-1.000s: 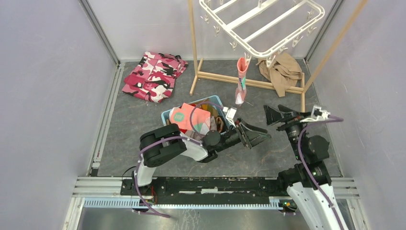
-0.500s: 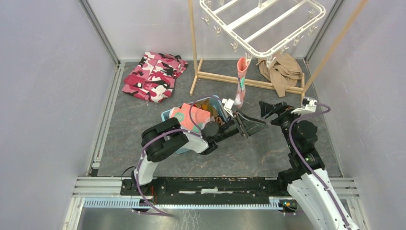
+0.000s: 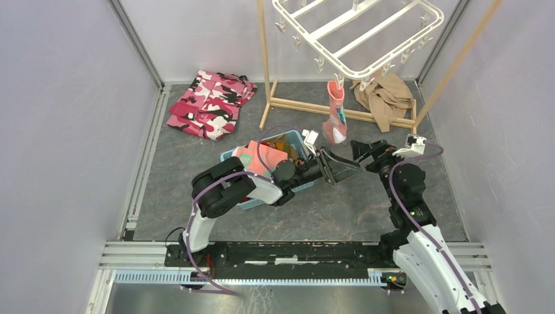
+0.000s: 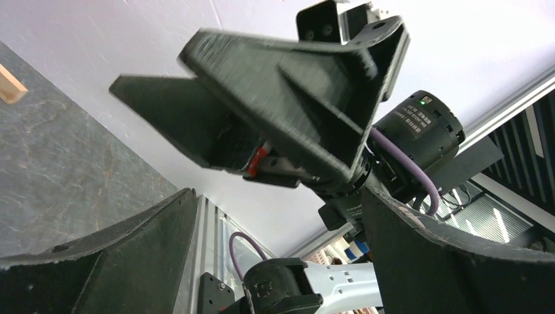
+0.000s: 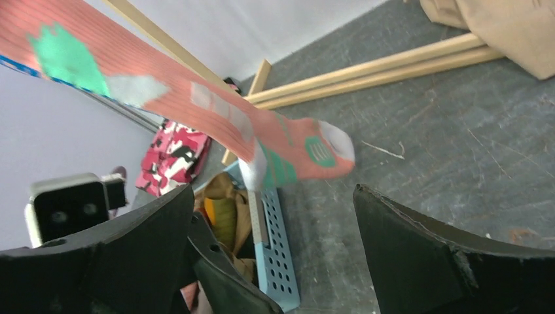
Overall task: Clip the socks to the hanger
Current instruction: Open the clamp at the hanger.
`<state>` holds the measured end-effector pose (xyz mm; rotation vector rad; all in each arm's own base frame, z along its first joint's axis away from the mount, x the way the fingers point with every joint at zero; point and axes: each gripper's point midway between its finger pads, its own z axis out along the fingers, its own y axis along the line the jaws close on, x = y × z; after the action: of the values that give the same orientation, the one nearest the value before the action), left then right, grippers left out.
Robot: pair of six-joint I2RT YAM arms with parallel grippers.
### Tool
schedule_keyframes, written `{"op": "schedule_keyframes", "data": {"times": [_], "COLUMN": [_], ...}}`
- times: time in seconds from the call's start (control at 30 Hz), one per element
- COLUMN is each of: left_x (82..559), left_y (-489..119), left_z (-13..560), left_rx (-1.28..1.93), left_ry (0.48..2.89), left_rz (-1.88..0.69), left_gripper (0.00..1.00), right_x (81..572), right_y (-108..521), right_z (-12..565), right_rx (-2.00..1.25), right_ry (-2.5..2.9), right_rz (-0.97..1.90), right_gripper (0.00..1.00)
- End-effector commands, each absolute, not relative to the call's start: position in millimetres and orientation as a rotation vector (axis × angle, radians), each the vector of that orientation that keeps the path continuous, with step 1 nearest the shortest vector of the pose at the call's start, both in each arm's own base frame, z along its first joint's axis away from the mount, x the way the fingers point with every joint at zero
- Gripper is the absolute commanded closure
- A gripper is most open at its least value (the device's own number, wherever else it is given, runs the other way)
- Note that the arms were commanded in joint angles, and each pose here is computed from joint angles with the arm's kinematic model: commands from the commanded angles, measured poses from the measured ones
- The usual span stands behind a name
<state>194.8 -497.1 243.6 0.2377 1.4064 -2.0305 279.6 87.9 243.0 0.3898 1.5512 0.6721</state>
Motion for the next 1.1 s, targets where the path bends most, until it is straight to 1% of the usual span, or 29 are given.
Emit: {"op": "schedule_keyframes", "data": {"times": [0.0,0.1,0.2,0.27,0.37,0.47,0.57,0.7,0.83,0.93,1.0,1.07], "left_x": [179,181,186,189,200,209,226,262,298,312,318,320], "left_y": [-476,-483,-481,-471,-452,-432,-407,-358,-305,-271,-259,-257], "left_z": [305,298,270,258,247,247,257,256,283,304,319,327], "left_rx": [0.328,0.390,0.465,0.513,0.550,0.586,0.560,0.455,0.324,0.250,0.297,0.364], "left_ry": [1.084,1.144,1.329,1.394,1.493,1.550,1.592,1.726,1.692,1.636,1.580,1.551], "left_rz": [-2.097,-2.048,-1.851,-1.727,-1.523,-1.335,-1.156,-0.927,-0.834,-0.750,-0.760,-0.821], "left_gripper": [0.00,0.00,0.00,0.00,0.00,0.00,0.00,0.00,0.00,0.00,0.00,0.00], "right_x": [282,283,285,284,284,287,289,289,285,278,274,271], "right_y": [86,77,72,75,85,99,108,121,136,144,143,144], "right_z": [276,300,329,341,354,346,338,333,315,307,306,306], "right_rx": [0.379,0.281,0.056,-0.062,-0.150,-0.227,-0.281,-0.358,-0.436,-0.507,-0.554,-0.613], "right_ry": [1.476,1.454,1.486,1.479,1.418,1.433,1.454,1.474,1.510,1.497,1.470,1.428], "right_rz": [0.675,0.553,0.350,0.293,0.306,0.345,0.376,0.453,0.527,0.555,0.527,0.495], "right_gripper": [0.02,0.02,0.02,0.02,0.02,0.02,0.02,0.02,0.02,0.04,0.04,0.04]}}
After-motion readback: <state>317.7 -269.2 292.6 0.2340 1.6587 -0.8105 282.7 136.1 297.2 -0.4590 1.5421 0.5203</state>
